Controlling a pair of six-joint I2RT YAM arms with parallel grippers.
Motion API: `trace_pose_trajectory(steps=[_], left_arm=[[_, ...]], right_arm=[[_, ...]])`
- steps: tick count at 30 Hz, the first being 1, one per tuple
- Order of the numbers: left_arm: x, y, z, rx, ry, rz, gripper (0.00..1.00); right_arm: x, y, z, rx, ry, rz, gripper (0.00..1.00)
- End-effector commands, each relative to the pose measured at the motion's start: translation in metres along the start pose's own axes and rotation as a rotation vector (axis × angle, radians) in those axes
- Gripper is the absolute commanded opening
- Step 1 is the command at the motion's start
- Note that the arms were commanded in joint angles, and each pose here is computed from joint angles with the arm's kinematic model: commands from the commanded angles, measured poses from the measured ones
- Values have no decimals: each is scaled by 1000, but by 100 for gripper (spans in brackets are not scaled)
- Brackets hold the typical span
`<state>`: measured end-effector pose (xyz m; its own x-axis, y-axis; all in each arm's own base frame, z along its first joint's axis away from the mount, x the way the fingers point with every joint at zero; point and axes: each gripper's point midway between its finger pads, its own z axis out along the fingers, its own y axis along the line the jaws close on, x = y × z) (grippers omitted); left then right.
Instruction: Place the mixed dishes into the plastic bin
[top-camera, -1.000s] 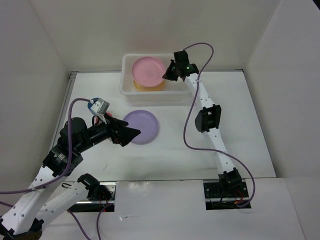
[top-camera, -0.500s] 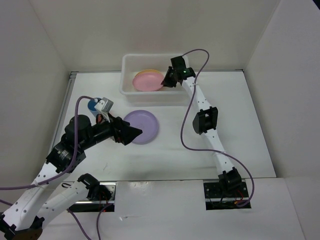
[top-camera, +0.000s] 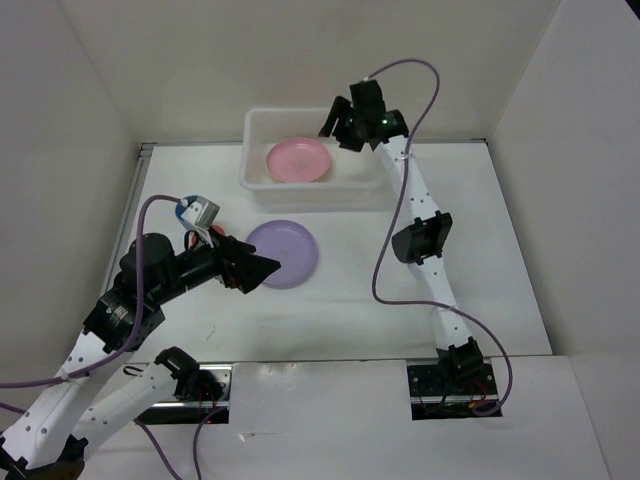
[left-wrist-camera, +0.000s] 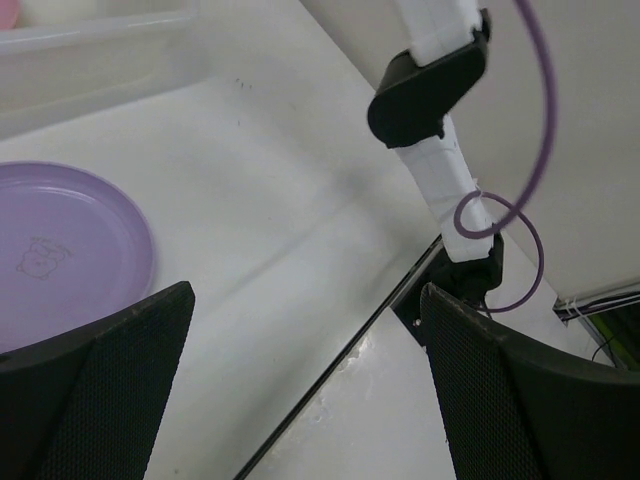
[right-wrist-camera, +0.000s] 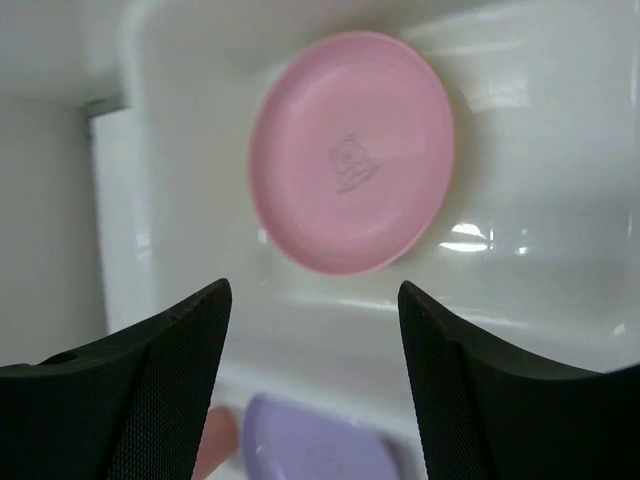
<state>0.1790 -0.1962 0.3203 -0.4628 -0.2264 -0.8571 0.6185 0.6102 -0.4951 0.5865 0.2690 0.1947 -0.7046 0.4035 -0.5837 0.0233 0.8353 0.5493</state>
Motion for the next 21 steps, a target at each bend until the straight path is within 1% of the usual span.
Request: trace_pose_trajectory(steps=[1,2,3,4,5,6,7,8,9,10,11,12,13,14,15,16,17,18,19,20,21], left_arm=[[-33,-23,-15,50,-94,23,100],[-34,-24,-18,55,-101,26,100],[-35,-26,-20,59,-109,29,100],[-39,-27,-23,60,-130,23,100],[-39,-27,-23,60,-130,23,100],[-39,-27,-23,61,-130,12,100],[-35,-27,-22,67,-116,10,100],[-36,-29,-25,73,-124,1,100],[-33,-27,-23,69,-117,-2,100],[-30,-26,-24,68,-116,-2,100],[-32,-29,-27,75,-126,-9,100],[-27,-25,-26,66,-110,-15,100],[-28,-27,-29,72,-120,-11,100],[-25,-26,-30,72,-120,-11,100],[-23,-25,-30,67,-113,-14,100],[-24,-27,-32,72,-120,-11,100],[-21,-22,-30,58,-115,-16,100],[-17,-20,-29,53,-106,-19,100],[-20,-21,-28,58,-115,-16,100],[-21,-19,-26,49,-120,-16,100],[-20,-17,-24,45,-113,-19,100]], right_arm=[[-64,84,-168,-122,-232,-83,73],[-69,89,-197,-129,-255,-83,73],[-66,87,-208,-122,-246,-83,73],[-52,87,-218,-112,-201,-89,73],[-49,86,-228,-106,-195,-98,73],[-49,93,-251,-114,-221,-115,74],[-37,109,-264,-136,-223,-169,74],[-26,110,-267,-118,-195,-172,74],[-31,117,-299,-129,-254,-173,74],[-20,131,-311,-158,-253,-191,74],[-11,129,-313,-149,-227,-200,74],[-16,128,-344,-167,-258,-177,75],[5,126,-337,-135,-199,-177,75],[14,124,-344,-120,-190,-178,75],[15,119,-374,-123,-226,-165,75],[43,112,-358,-77,-151,-171,75],[53,106,-358,-71,-132,-181,75],[54,102,-393,-145,-161,-151,75],[96,70,-354,-71,-48,-180,76],[92,89,-353,-201,-115,-142,76],[92,83,-378,-298,-157,-109,78]])
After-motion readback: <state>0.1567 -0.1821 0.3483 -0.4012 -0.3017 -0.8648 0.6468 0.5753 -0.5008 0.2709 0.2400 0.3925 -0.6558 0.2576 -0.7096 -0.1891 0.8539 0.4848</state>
